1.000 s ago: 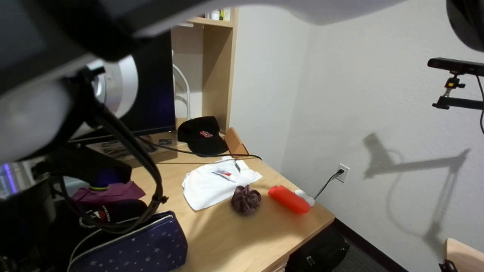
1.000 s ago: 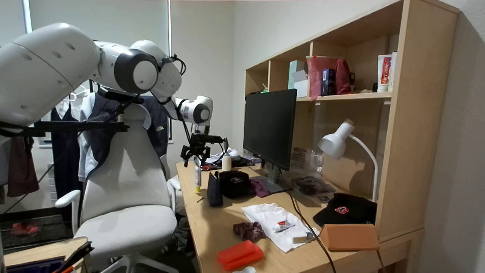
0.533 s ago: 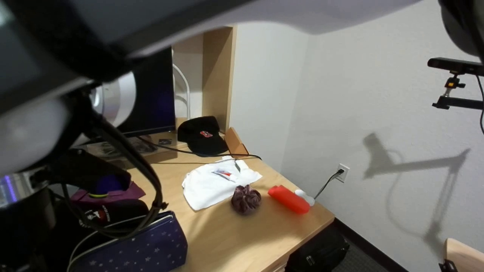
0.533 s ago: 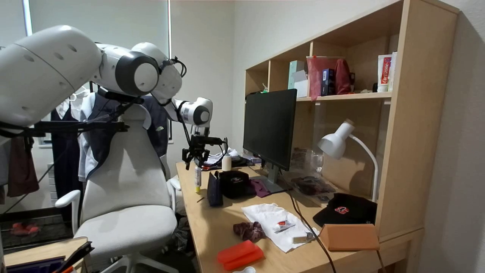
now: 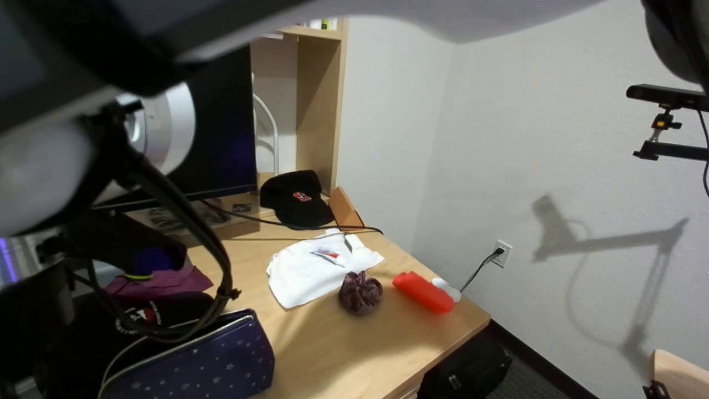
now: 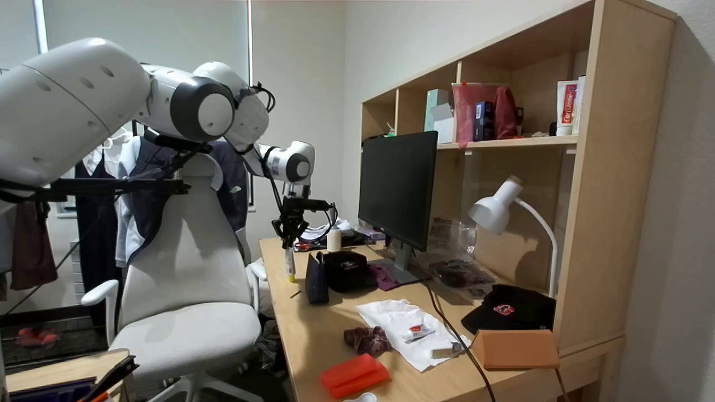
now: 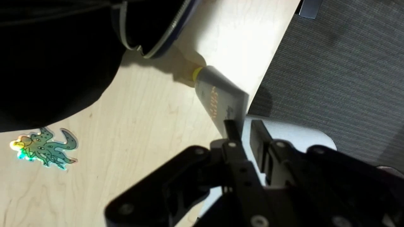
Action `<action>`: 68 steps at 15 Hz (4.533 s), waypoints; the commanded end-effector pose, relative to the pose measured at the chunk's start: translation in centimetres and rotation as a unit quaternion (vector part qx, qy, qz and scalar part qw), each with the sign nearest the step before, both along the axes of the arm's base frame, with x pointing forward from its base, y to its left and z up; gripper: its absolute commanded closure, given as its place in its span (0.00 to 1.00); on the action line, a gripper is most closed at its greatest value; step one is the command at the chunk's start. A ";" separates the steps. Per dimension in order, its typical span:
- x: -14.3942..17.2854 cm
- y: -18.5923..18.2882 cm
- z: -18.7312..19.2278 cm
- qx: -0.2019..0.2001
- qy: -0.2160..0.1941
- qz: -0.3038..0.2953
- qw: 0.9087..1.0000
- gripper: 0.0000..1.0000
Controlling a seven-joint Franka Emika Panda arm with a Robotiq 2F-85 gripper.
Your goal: Move the white and yellow tube on the left to the right side of the desk
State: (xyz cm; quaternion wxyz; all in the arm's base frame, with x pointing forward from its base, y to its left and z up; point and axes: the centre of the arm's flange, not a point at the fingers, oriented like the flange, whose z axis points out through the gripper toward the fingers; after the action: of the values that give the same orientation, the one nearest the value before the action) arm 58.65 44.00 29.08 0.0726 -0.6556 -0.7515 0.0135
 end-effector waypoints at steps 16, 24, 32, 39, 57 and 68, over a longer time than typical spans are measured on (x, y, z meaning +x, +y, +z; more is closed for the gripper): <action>1.5 -0.7 1.7 -0.015 0.000 -0.075 0.997 0.47; 1.8 -0.5 1.2 -0.014 -0.002 -0.075 0.997 0.01; 1.8 -0.4 -0.1 -0.016 0.008 -0.075 0.997 0.00; 1.8 -0.3 -0.5 -0.017 0.010 -0.074 0.997 0.46; 0.9 -3.2 4.2 -0.021 -0.007 -0.175 0.984 0.91; -3.6 -12.5 11.9 -0.017 -0.024 -0.413 0.910 0.91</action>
State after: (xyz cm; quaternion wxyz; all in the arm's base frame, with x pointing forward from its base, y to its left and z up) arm 59.11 34.51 39.76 0.0367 -0.8852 -0.4638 -0.0055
